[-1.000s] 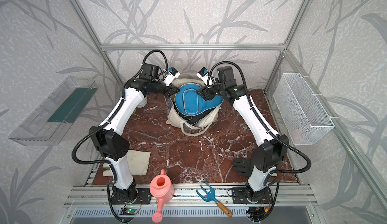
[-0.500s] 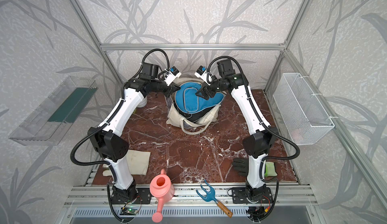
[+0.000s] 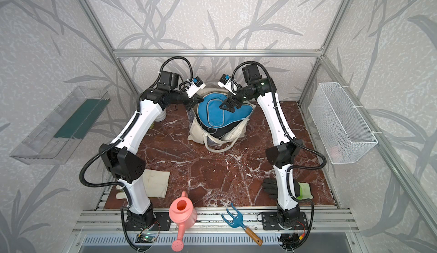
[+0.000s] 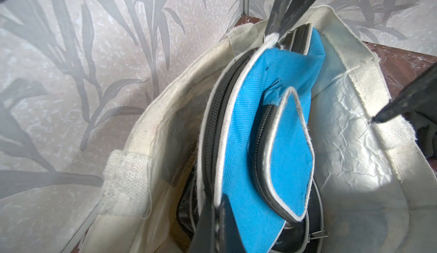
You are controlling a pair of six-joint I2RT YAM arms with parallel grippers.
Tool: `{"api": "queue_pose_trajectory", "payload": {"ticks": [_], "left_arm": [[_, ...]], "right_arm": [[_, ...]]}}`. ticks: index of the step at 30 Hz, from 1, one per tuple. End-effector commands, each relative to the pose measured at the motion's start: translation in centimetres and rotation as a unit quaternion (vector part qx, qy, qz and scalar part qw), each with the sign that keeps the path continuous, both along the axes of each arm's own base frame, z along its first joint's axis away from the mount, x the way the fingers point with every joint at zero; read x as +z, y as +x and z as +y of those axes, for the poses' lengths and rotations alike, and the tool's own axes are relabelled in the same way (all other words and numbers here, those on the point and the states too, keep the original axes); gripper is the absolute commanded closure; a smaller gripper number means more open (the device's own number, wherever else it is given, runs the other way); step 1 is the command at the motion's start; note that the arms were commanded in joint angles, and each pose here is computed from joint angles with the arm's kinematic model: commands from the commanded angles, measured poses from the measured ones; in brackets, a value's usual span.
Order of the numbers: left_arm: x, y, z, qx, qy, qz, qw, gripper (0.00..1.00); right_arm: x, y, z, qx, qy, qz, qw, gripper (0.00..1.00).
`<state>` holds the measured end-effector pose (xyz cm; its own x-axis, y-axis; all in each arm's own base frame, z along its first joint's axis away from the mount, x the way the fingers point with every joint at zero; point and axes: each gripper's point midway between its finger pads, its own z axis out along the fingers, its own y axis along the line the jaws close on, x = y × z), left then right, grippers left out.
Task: Remove the ping pong set from the canvas bag
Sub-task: Pick up the ping pong set from the canvas bag.
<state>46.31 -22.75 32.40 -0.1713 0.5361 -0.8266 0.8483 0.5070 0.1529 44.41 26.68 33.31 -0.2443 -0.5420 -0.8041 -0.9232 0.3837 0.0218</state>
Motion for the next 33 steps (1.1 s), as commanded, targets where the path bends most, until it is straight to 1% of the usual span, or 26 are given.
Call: {"api": "queue_pose_trajectory", "payload": {"ticks": [1,5,13,16,17,18,19,20,22,23,25,28,32,33], "left_arm": [[3.7,-1.7,-0.7,-0.046,-0.018,-0.048,0.998,1.0],[4.1,-2.0,-1.0,-0.057,-0.027,-0.051,0.997,1.0],[4.0,-2.4,-1.3,-0.072,-0.032,-0.044,0.996,1.0],[4.0,-2.3,-1.3,-0.073,-0.034,-0.042,0.996,1.0],[4.1,-2.3,-1.3,-0.073,-0.035,-0.042,0.996,1.0],[4.0,-2.3,-1.3,-0.073,-0.036,-0.041,0.996,1.0],[4.0,-2.2,-1.3,-0.072,-0.035,-0.041,0.996,1.0],[4.1,-2.1,-1.3,-0.071,-0.034,-0.041,0.996,1.0],[4.1,-1.9,-1.3,-0.067,-0.034,-0.04,0.996,1.0],[4.2,-1.6,-1.2,-0.062,-0.033,-0.041,0.997,1.0],[4.1,-1.1,-1.0,-0.05,-0.03,-0.039,0.997,1.0],[4.2,-0.4,-0.7,-0.028,-0.028,-0.037,0.999,1.0],[4.3,1.3,0.4,0.033,-0.019,-0.034,0.999,1.0],[4.4,2.0,1.1,0.061,-0.014,-0.034,0.997,0.95]], "right_arm": [[-1.0,-0.1,0.0,0.014,0.012,0.03,0.999,0.06],[-2.4,-0.1,0.3,0.025,0.013,0.055,0.998,0.06],[-4.2,0.8,0.1,0.026,0.021,0.08,0.996,0.06],[-4.9,0.7,-0.1,0.031,0.023,0.096,0.995,0.09],[-5.0,0.5,-0.2,0.035,0.026,0.101,0.994,0.12],[-5.2,0.3,-0.2,0.037,0.027,0.108,0.993,0.19],[-5.2,0.2,-0.3,0.039,0.028,0.112,0.992,0.29],[-5.2,0.0,-0.3,0.041,0.029,0.116,0.992,0.44],[-5.3,-0.2,-0.5,0.038,0.024,0.121,0.992,0.81],[-5.2,-0.3,-0.6,0.037,0.022,0.122,0.992,0.91],[-5.1,-0.4,-0.8,0.033,0.018,0.12,0.992,1.0],[-4.3,-0.7,-0.8,0.032,0.021,0.112,0.993,1.0],[-2.5,-0.8,-0.7,0.026,0.036,0.098,0.994,1.0],[-2.0,-0.6,-0.7,0.017,0.039,0.091,0.995,1.0]]}}
